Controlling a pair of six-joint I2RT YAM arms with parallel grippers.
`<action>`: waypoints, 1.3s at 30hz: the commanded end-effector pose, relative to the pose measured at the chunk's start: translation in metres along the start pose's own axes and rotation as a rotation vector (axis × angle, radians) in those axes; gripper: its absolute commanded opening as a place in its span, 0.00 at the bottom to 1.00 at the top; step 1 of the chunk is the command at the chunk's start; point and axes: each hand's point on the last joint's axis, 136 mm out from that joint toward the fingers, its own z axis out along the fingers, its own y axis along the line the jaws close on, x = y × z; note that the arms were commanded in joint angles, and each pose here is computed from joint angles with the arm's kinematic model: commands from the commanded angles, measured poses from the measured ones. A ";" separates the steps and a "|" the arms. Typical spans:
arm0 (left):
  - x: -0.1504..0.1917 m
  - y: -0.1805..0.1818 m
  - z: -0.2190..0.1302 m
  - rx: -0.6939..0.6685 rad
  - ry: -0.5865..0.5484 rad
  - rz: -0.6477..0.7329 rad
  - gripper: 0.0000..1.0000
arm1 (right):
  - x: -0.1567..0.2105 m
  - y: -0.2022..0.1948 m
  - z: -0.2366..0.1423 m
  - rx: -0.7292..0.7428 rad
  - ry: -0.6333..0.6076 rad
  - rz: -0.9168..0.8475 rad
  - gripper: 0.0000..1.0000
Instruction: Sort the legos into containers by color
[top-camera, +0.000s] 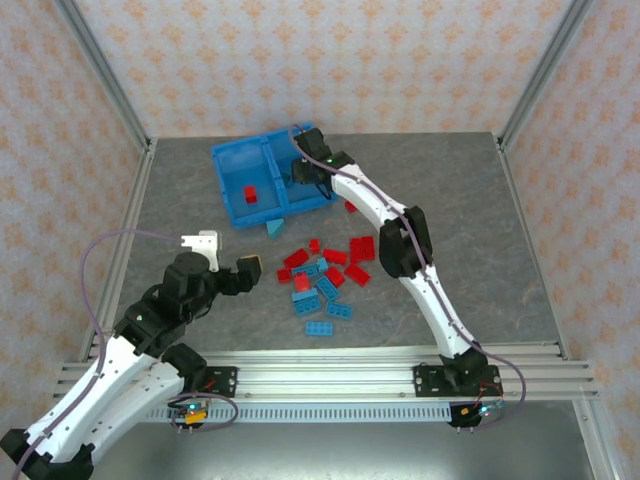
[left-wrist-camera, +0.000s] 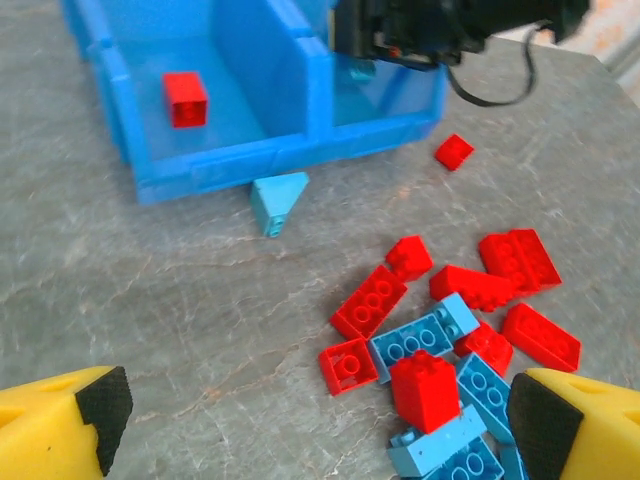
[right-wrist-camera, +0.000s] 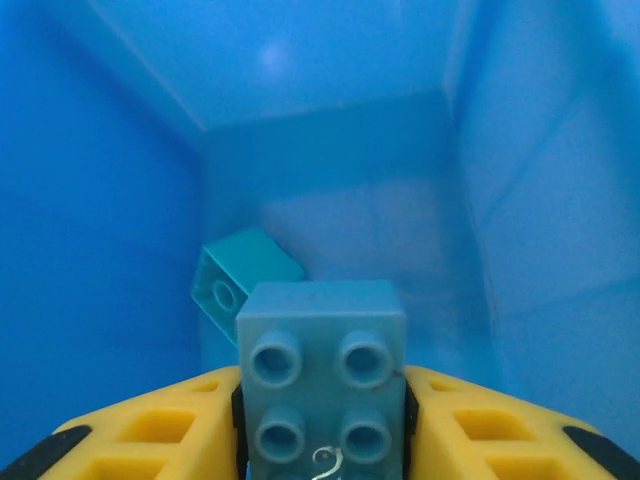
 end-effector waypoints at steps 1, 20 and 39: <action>0.013 0.018 0.014 -0.100 0.020 -0.174 1.00 | -0.045 0.016 -0.048 -0.054 -0.095 0.005 0.50; 0.002 -0.010 0.150 -0.258 0.125 -0.307 0.97 | 0.101 0.005 -0.322 -0.405 0.129 -0.029 0.91; 0.006 0.025 0.231 -0.548 0.092 -0.243 0.97 | 0.209 -0.018 -0.370 -0.470 0.316 0.076 0.99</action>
